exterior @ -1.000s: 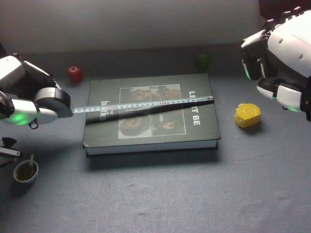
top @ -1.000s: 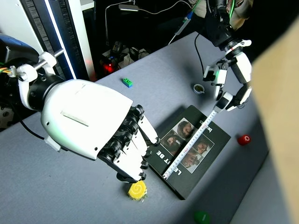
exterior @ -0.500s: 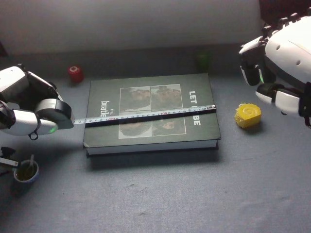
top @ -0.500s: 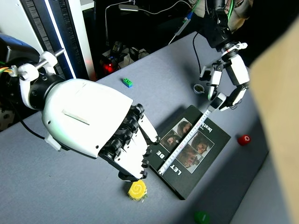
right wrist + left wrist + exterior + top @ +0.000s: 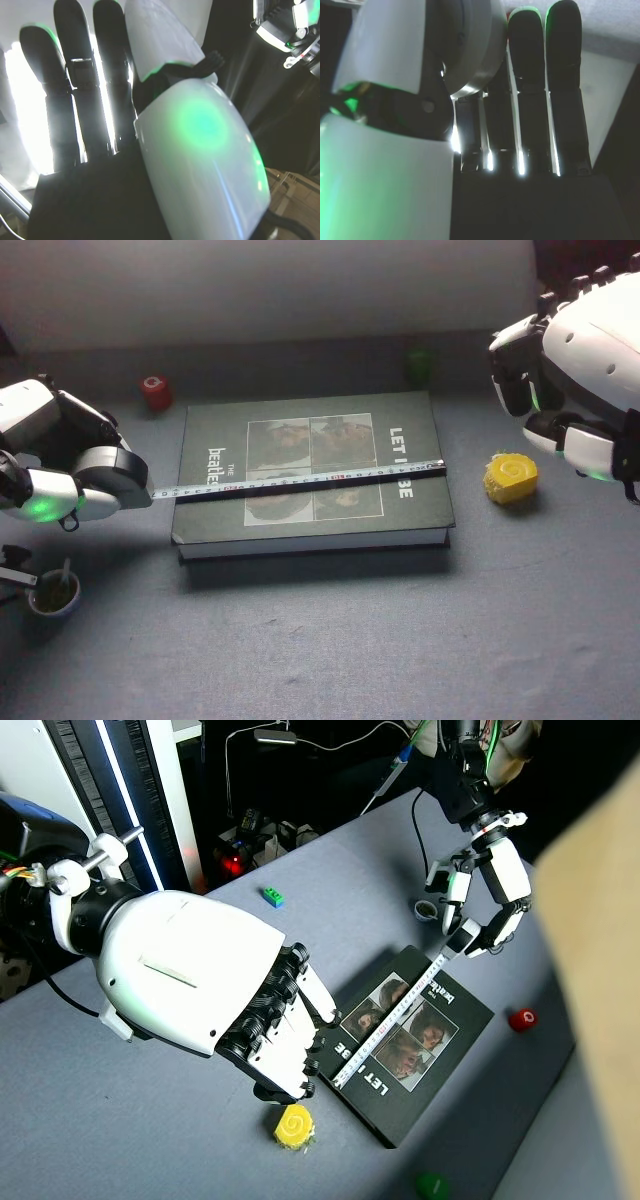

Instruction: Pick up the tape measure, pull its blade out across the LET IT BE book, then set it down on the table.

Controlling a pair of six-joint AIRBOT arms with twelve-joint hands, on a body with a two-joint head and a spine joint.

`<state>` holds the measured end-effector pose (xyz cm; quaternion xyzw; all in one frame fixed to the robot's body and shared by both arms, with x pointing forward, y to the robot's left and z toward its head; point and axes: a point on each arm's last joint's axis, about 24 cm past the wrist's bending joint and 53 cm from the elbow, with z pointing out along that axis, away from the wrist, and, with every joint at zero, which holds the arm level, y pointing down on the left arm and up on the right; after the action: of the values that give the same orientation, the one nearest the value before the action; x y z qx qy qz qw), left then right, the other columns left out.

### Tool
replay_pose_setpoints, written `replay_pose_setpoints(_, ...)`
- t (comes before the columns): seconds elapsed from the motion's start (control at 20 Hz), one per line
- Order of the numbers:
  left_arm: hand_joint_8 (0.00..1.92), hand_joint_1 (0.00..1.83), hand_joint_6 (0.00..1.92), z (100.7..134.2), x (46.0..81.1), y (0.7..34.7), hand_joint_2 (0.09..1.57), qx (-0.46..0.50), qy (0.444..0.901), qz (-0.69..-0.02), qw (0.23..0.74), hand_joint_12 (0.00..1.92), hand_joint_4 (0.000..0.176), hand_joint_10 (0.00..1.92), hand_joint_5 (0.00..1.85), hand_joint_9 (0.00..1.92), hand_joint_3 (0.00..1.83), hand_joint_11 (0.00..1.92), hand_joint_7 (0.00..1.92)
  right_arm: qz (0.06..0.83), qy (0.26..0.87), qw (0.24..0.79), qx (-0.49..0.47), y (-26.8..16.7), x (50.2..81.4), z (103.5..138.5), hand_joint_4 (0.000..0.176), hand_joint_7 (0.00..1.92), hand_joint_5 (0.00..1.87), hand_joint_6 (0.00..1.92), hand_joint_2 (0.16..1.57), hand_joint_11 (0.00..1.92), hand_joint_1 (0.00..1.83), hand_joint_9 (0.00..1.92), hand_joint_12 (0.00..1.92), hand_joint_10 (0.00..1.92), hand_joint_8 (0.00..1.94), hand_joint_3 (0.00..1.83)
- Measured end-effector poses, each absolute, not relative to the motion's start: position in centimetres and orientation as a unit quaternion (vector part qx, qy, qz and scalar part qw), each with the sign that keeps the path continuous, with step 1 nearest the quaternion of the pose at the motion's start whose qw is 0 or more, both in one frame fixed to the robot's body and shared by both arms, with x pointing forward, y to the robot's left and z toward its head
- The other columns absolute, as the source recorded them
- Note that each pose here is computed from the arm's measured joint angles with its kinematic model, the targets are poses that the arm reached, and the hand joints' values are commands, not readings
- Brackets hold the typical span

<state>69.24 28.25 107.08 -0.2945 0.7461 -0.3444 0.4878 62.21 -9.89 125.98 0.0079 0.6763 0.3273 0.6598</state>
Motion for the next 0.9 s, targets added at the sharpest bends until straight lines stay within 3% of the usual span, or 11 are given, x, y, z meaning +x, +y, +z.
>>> replay_pose_setpoints(0.25, 0.76, 1.39, 0.64, 107.0, 69.0, 27.5, 1.07, -0.296, 0.747, -0.351, 0.481, 1.06, 0.0, 1.19, 1.08, 0.91, 0.0, 0.82, 1.16, 0.328, 0.676, 0.66, 0.008, -9.9, 62.2, 126.0, 0.0, 1.02, 0.72, 1.34, 1.18, 0.72, 1.21, 0.94, 1.34, 0.67, 0.97, 0.0)
replay_pose_setpoints(0.4, 0.76, 1.39, 0.63, 107.7, 68.9, 26.1, 1.07, -0.294, 0.743, -0.365, 0.477, 1.06, 0.0, 1.19, 1.08, 0.91, 0.0, 0.82, 1.15, 0.328, 0.676, 0.659, 0.009, -9.9, 62.2, 126.0, 0.0, 0.91, 0.66, 1.43, 1.22, 0.66, 1.17, 0.86, 1.35, 0.65, 1.12, 0.0)
replay_pose_setpoints(0.45, 0.76, 1.39, 0.63, 108.1, 68.8, 25.6, 1.07, -0.288, 0.744, -0.368, 0.478, 1.06, 0.0, 1.19, 1.08, 0.91, 0.0, 0.82, 1.15, 0.328, 0.676, 0.66, 0.009, -9.9, 62.2, 126.0, 0.0, 0.83, 0.69, 1.41, 1.26, 0.62, 1.0, 0.81, 1.34, 0.61, 0.66, 0.0)
replay_pose_setpoints(0.5, 0.76, 1.39, 0.63, 108.7, 69.0, 25.2, 1.07, -0.283, 0.743, -0.37, 0.481, 1.06, 0.0, 1.19, 1.08, 0.91, 0.0, 0.82, 1.15, 0.328, 0.676, 0.659, 0.009, -9.9, 62.2, 126.0, 0.0, 0.83, 0.6, 0.79, 1.24, 0.57, 0.84, 0.75, 1.3, 0.51, 0.35, 0.0)
replay_pose_setpoints(0.55, 0.76, 1.39, 0.63, 109.1, 69.0, 25.0, 1.07, -0.283, 0.74, -0.373, 0.483, 1.06, 0.0, 1.19, 1.08, 0.91, 0.0, 0.82, 1.15, 0.328, 0.676, 0.659, 0.009, -9.9, 62.2, 126.0, 0.0, 0.81, 0.62, 0.43, 1.24, 0.49, 0.75, 0.69, 1.29, 0.39, 0.17, 0.0)
replay_pose_setpoints(0.6, 0.76, 1.39, 0.63, 109.7, 69.1, 24.9, 1.07, -0.281, 0.738, -0.376, 0.485, 1.06, 0.0, 1.19, 1.08, 0.91, 0.0, 0.82, 1.15, 0.328, 0.676, 0.659, 0.009, -9.9, 62.2, 126.0, 0.0, 0.68, 0.6, 0.1, 1.25, 0.26, 0.6, 0.58, 1.27, 0.17, 0.01, 0.0)
replay_pose_setpoints(0.8, 0.76, 1.39, 0.63, 111.9, 69.3, 25.2, 1.07, -0.285, 0.727, -0.381, 0.495, 1.06, 0.0, 1.19, 1.08, 0.91, 0.0, 0.82, 1.15, 0.328, 0.676, 0.66, 0.008, -9.9, 62.2, 126.0, 0.0, 0.44, 0.51, 0.0, 1.24, 0.03, 0.47, 0.4, 1.2, 0.02, 0.0, 0.0)
replay_pose_setpoints(0.85, 0.76, 1.39, 0.63, 112.6, 69.2, 25.3, 1.07, -0.281, 0.726, -0.381, 0.499, 1.06, 0.0, 1.19, 1.08, 0.91, 0.0, 0.82, 1.15, 0.328, 0.676, 0.66, 0.008, -9.9, 62.2, 126.0, 0.01, 0.35, 0.45, 0.0, 1.24, 0.0, 0.42, 0.32, 1.09, 0.0, 0.0, 0.0)
replay_pose_setpoints(0.9, 0.76, 1.39, 0.63, 113.2, 69.0, 25.5, 1.07, -0.28, 0.724, -0.381, 0.501, 1.06, 0.0, 1.19, 1.08, 0.91, 0.0, 0.82, 1.15, 0.328, 0.675, 0.661, 0.006, -9.8, 62.2, 126.0, 0.057, 0.17, 0.32, 0.0, 1.21, 0.0, 0.32, 0.14, 0.71, 0.0, 0.0, 0.0)
